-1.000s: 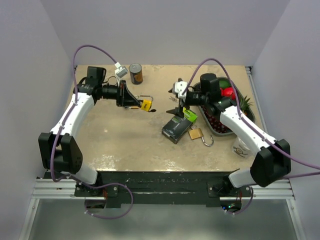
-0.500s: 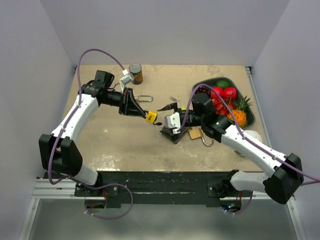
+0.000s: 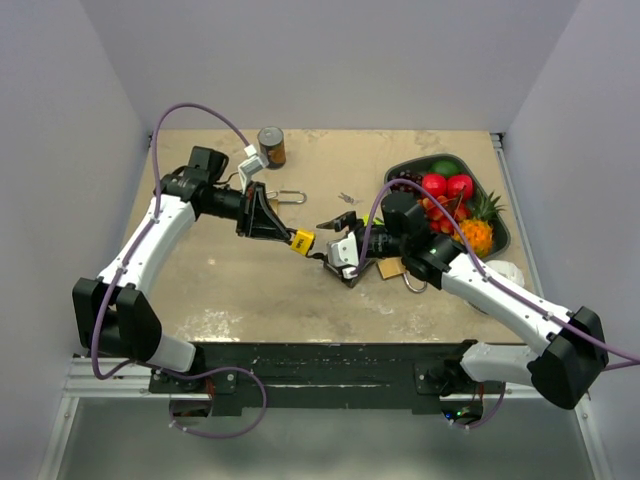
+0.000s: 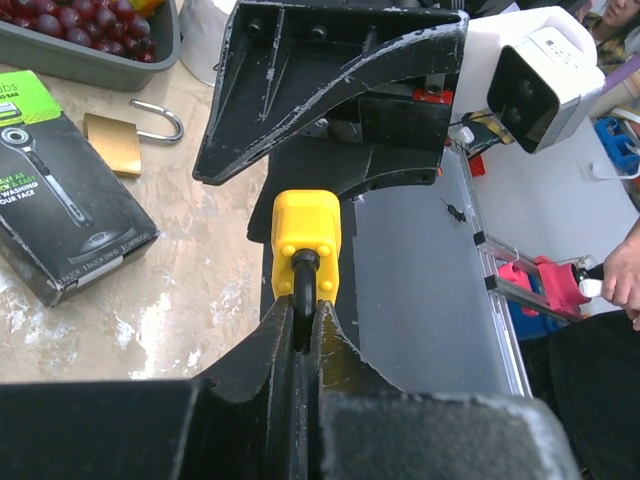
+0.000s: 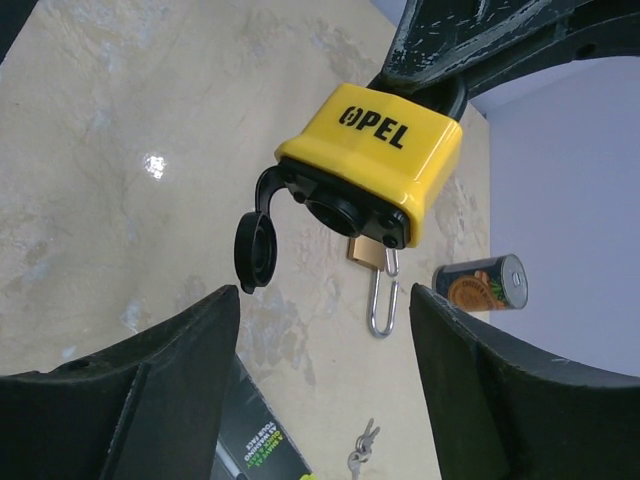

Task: Lock with the key
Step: Place the lock at the center of the board.

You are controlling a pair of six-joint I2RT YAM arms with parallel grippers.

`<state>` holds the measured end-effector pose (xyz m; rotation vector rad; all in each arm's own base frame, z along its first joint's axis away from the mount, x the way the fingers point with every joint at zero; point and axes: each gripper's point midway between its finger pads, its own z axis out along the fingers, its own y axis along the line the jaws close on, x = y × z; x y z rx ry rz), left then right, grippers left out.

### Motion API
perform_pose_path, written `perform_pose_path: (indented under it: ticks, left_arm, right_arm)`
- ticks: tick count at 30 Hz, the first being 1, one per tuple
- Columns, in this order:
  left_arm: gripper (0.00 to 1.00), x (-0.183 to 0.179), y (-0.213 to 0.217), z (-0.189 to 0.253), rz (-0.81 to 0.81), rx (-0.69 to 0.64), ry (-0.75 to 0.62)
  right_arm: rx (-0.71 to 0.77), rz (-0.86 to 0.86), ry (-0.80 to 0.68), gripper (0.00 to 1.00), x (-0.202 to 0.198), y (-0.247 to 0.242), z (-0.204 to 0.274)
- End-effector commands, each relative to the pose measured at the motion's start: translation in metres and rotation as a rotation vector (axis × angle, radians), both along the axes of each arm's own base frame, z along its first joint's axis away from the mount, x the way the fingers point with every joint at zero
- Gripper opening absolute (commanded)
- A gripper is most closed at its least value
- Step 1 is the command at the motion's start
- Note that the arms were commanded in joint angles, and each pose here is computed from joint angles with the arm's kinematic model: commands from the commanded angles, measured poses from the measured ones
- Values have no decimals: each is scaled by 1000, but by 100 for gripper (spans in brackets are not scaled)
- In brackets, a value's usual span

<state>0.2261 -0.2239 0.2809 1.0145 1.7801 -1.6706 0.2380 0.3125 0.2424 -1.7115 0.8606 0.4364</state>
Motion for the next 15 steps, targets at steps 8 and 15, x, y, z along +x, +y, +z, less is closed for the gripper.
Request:
perform_pose_path:
  ticks: [8, 15]
  left_arm:
    - [0, -12, -4, 18, -53, -71, -43]
    - [0, -11, -6, 16, -59, -69, -37]
  right_arm:
    - [111, 30, -50, 62, -7, 6, 43]
    - [135, 42, -30, 56, -11, 8, 51]
